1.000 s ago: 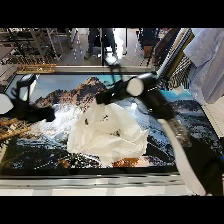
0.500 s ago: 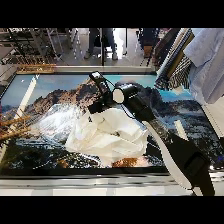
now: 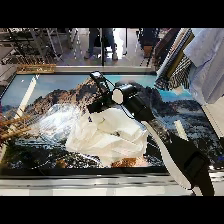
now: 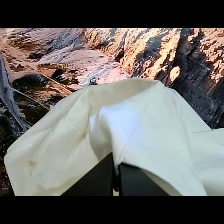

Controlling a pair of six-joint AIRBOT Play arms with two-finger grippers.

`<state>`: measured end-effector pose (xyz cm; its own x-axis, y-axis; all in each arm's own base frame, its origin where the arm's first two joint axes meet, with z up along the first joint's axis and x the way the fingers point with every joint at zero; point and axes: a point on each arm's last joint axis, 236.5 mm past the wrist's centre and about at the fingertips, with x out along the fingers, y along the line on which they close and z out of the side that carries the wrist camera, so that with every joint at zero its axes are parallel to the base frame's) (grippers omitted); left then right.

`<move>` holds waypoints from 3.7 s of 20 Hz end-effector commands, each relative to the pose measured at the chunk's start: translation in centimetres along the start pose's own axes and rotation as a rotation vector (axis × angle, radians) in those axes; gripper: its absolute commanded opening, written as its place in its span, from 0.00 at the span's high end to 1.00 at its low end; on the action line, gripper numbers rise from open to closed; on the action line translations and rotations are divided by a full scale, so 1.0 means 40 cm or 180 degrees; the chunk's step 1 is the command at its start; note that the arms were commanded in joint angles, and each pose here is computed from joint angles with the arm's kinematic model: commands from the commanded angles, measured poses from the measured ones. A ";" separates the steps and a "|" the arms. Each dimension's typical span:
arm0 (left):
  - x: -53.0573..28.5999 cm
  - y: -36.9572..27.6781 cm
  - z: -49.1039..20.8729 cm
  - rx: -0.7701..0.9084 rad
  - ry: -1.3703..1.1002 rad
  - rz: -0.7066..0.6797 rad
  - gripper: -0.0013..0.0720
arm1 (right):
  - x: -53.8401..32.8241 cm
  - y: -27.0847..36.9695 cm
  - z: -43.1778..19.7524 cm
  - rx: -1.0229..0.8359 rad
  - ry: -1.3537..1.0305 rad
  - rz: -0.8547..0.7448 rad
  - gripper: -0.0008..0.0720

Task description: Fold the clothes and pants, and hang the long-sleeved shirts on hangers.

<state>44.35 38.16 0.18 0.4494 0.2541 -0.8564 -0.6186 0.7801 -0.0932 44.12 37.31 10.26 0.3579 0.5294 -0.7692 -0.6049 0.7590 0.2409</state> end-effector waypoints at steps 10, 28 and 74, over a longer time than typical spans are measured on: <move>-0.060 0.006 0.040 0.0130 -0.0130 0.0108 0.35 | 0.001 -0.005 -0.004 0.0073 0.0019 -0.0031 0.96; 0.021 0.128 -0.031 0.0140 0.0192 0.0443 0.38 | 0.001 -0.015 -0.019 0.0047 0.0098 -0.0087 0.96; -0.811 -1.073 -0.580 0.3187 0.0305 -0.4526 0.97 | -0.333 -0.355 0.037 0.0183 -0.0267 -0.1158 0.96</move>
<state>41.89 -16.81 19.85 0.1885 -0.8906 -0.4139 0.8080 0.3802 -0.4501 49.29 20.35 18.21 0.6115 0.2602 -0.7473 -0.3844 0.9231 0.0068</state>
